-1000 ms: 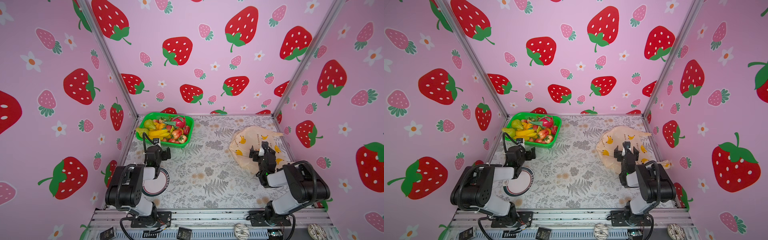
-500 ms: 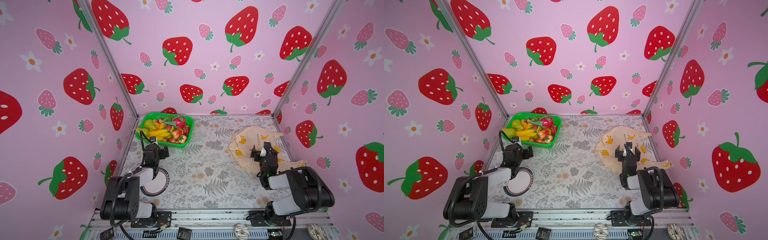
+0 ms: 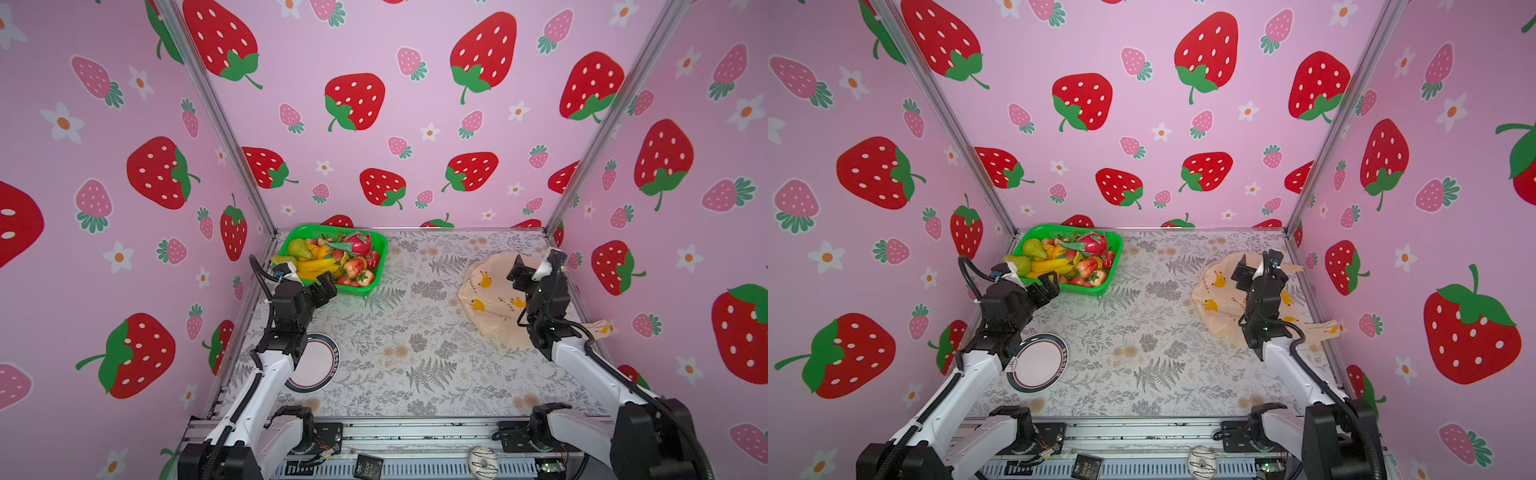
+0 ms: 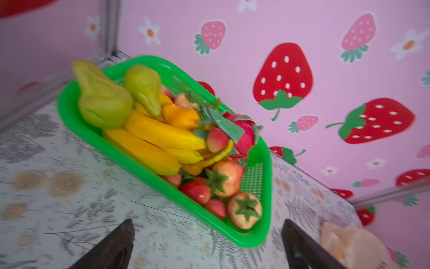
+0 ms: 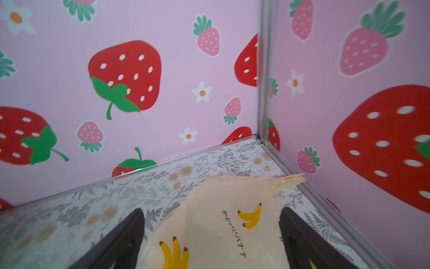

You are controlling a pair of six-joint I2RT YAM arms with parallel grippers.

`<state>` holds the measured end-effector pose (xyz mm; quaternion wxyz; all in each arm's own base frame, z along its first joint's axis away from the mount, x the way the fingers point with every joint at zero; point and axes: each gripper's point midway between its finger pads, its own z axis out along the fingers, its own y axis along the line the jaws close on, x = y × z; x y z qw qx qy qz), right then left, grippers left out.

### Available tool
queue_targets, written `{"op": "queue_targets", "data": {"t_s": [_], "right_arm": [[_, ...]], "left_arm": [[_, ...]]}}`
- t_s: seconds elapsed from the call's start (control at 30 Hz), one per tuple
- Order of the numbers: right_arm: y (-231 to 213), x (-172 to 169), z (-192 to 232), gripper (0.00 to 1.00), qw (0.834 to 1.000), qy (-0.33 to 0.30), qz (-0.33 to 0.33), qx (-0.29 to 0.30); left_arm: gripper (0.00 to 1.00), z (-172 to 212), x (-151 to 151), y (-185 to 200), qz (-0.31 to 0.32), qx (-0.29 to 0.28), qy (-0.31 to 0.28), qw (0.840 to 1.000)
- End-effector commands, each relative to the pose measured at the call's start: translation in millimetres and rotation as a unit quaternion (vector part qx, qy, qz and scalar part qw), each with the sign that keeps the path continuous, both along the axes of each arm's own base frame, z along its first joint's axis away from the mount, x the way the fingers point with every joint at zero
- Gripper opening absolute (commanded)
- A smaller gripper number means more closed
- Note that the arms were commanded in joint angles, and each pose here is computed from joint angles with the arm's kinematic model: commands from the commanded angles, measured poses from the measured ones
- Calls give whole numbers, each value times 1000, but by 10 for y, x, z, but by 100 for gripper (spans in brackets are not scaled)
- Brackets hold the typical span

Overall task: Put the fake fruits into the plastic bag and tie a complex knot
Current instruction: 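Grasp the banana-print bag edge with the right gripper and lift it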

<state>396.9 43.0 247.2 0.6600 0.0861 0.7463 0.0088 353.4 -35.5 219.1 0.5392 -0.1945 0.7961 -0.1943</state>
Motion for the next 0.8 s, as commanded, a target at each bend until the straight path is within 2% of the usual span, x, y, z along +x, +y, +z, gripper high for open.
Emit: {"op": "queue_targets", "data": {"t_s": [0.0, 0.07, 0.2, 0.3, 0.5, 0.6, 0.67, 0.77], "right_arm": [[224, 130, -599, 95, 991, 128, 45, -17], [262, 282, -719, 95, 987, 154, 45, -21], [-6, 576, -929, 96, 982, 187, -19, -9], [-246, 729, -1040, 96, 978, 201, -49, 6], [-609, 993, -1358, 97, 965, 234, -89, 74], [-660, 1149, -1517, 97, 960, 241, -99, 101], [-575, 1327, -1613, 93, 959, 246, -79, 116], [-214, 1605, -1667, 67, 959, 252, 16, 130]], "left_arm": [[100, 241, -91, -577, -87, -27, 6, 996], [100, 262, -156, -801, -114, -2, 6, 993], [100, 225, -230, -1100, -151, 30, 17, 988], [100, 138, -266, -1220, -166, 43, 34, 985], [100, 6, -282, -1366, -185, 50, 49, 980], [100, -36, -288, -1401, -190, 54, 55, 979], [100, -53, -295, -1408, -192, 56, 57, 978], [100, -90, -309, -1400, -191, 59, 61, 978]]}}
